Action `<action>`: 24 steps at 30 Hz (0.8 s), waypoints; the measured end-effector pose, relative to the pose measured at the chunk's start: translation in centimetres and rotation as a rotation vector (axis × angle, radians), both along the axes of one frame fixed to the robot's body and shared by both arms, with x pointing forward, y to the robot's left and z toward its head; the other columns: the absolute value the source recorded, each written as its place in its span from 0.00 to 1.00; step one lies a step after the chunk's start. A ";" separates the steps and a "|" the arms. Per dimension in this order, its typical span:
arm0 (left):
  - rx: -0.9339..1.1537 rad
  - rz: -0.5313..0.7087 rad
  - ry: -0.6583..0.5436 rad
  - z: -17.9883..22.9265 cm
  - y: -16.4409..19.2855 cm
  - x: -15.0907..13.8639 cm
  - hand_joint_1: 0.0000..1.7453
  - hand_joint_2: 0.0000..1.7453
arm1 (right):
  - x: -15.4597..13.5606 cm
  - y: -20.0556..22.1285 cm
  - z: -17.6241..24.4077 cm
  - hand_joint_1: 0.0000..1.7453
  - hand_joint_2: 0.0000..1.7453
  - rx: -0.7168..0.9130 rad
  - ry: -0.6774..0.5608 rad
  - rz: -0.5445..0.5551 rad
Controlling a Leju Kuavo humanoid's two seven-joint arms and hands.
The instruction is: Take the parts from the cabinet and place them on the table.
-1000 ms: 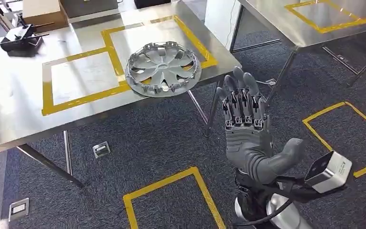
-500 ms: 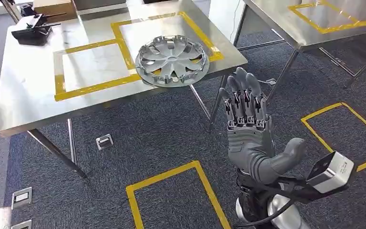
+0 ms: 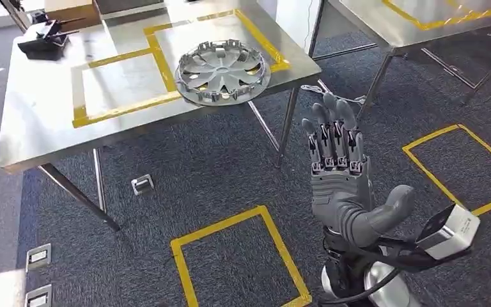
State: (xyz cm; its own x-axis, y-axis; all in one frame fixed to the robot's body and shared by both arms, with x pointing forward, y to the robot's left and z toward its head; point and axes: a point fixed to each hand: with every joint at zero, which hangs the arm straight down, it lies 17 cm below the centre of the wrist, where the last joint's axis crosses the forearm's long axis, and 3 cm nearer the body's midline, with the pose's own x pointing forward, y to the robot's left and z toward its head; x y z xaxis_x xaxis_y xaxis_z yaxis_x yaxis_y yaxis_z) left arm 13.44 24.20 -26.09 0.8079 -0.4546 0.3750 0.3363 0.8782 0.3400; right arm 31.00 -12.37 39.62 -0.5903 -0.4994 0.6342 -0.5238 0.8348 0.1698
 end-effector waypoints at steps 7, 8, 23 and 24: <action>-0.001 0.005 0.001 0.0 0.0 0.0 0.00 0.00 | 0.2 -0.4 -0.6 0.00 0.00 0.000 0.021 -0.016; -0.001 0.005 -0.001 0.0 0.1 0.2 0.00 0.00 | 0.3 -0.5 -0.6 0.00 0.00 0.001 0.023 -0.019; 0.017 0.115 0.020 -0.1 1.2 -0.2 0.00 1.00 | 4.0 -1.2 -7.9 0.00 1.00 -0.087 0.351 -0.078; 0.021 0.126 0.024 -0.1 1.3 -0.3 0.00 1.00 | 4.6 -1.2 -9.3 0.00 1.00 -0.100 0.400 -0.082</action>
State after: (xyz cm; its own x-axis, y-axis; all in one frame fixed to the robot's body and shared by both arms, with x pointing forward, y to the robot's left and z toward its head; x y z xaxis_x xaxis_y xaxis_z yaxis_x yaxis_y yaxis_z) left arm 13.14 25.52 -26.21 0.8679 -0.3564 0.3460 0.2318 0.9067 0.3523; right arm 35.59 -13.57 30.34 -0.3225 -0.3851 0.8647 -0.3645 0.8936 0.2621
